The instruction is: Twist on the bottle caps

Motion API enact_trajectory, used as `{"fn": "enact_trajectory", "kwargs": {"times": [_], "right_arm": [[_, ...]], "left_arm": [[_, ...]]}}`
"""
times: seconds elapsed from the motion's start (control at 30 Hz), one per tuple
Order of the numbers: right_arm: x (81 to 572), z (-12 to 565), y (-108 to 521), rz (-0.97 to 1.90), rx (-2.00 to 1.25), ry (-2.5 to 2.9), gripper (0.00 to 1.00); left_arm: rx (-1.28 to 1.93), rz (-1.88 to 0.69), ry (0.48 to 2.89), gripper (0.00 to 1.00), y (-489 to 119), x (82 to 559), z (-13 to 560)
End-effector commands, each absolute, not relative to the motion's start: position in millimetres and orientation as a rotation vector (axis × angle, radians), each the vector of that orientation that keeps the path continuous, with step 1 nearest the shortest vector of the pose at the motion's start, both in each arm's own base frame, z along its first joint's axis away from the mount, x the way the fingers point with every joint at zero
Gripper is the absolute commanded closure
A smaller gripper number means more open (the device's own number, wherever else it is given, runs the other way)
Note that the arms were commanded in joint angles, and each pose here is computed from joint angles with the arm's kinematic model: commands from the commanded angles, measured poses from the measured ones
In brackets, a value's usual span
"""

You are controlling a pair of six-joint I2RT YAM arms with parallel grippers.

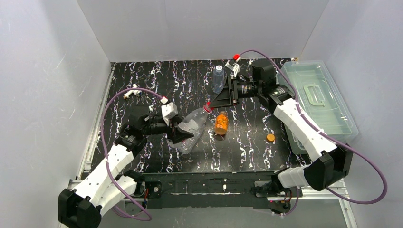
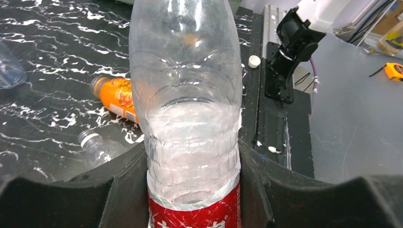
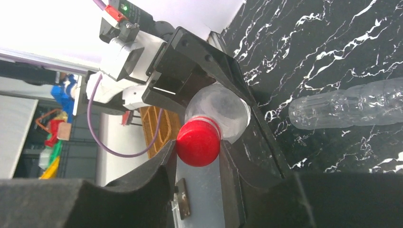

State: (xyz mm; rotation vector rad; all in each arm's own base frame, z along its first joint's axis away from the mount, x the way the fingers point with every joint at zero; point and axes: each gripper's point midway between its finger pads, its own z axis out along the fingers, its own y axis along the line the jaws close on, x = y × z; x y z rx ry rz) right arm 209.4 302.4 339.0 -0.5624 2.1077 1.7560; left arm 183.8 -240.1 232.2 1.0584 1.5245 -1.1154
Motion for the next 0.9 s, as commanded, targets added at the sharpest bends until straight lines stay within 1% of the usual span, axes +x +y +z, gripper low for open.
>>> {"fn": "enact_trajectory", "kwargs": {"times": [0.0,0.23,0.33,0.43,0.6,0.7,0.77,0.83,0.87], "right_arm": [[184,333,295,1.672,-0.766,2.180,0.69],[177,328,294,1.626,-0.796,2.209,0.70],[172,321,297,1.578,-0.822,2.249,0.70],[167,311,300,1.519,-0.859,2.301,0.71],[161,304,304,1.518,-0.858,2.351,0.72],[163,301,306,1.534,-0.791,2.400,0.72],[165,297,312,1.584,-0.665,2.467,0.74],[170,288,315,1.577,-0.528,2.554,0.78],[172,283,315,1.551,-0.459,2.608,0.78]], "left_arm": [[1.112,-1.174,1.437,0.68,-245,175,256],[1.118,-1.204,1.457,0.74,-247,175,253],[1.099,-1.189,1.474,0.78,-247,180,254],[1.084,-1.165,1.483,0.81,-247,185,254],[1.086,-1.067,1.439,0.86,-244,194,261],[1.080,-0.994,1.406,0.90,-242,200,268],[1.071,-0.928,1.388,0.93,-241,205,273],[1.068,-0.843,1.367,0.94,-241,211,275],[1.064,-0.790,1.357,0.95,-240,215,277]]}}
